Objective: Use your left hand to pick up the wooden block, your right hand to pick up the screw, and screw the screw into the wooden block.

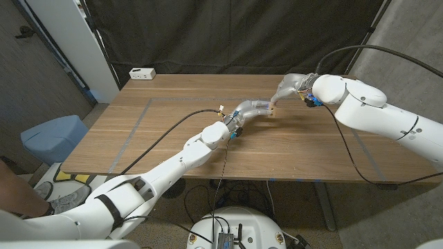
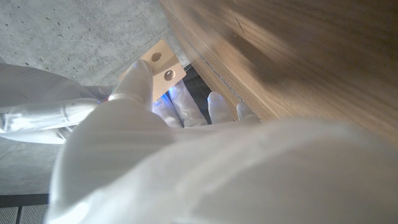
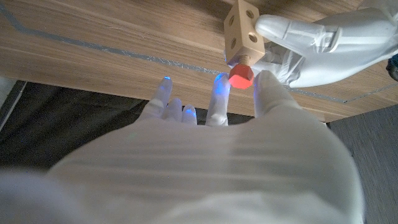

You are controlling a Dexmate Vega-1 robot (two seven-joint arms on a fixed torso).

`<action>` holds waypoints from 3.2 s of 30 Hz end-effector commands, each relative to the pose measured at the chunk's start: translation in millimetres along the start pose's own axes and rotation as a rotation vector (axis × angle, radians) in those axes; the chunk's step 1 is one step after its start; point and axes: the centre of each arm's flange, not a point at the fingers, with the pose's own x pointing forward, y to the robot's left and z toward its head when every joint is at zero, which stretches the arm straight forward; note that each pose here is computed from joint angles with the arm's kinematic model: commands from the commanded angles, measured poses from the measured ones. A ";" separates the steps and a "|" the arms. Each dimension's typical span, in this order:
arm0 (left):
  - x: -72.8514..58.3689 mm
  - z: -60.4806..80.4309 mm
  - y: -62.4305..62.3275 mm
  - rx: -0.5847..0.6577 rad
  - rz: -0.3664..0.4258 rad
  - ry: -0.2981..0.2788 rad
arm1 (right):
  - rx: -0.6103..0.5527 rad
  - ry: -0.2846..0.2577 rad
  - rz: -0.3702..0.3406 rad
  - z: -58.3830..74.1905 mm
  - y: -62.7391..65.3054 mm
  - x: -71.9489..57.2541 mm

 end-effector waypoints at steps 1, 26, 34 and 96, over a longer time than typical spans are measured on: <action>1.6 0.0 1.9 0.001 0.000 -0.003 | -0.007 -0.001 -0.009 2.1 -0.2 1.8; 2.8 -3.1 3.0 -0.007 -0.001 0.004 | -0.011 0.011 -0.013 2.7 2.5 8.7; 3.8 -4.4 3.7 -0.012 -0.002 0.005 | -0.019 0.022 -0.020 2.9 3.8 10.9; -0.5 -6.3 2.9 -0.017 -0.002 0.000 | -0.270 0.136 -0.086 34.2 14.1 13.2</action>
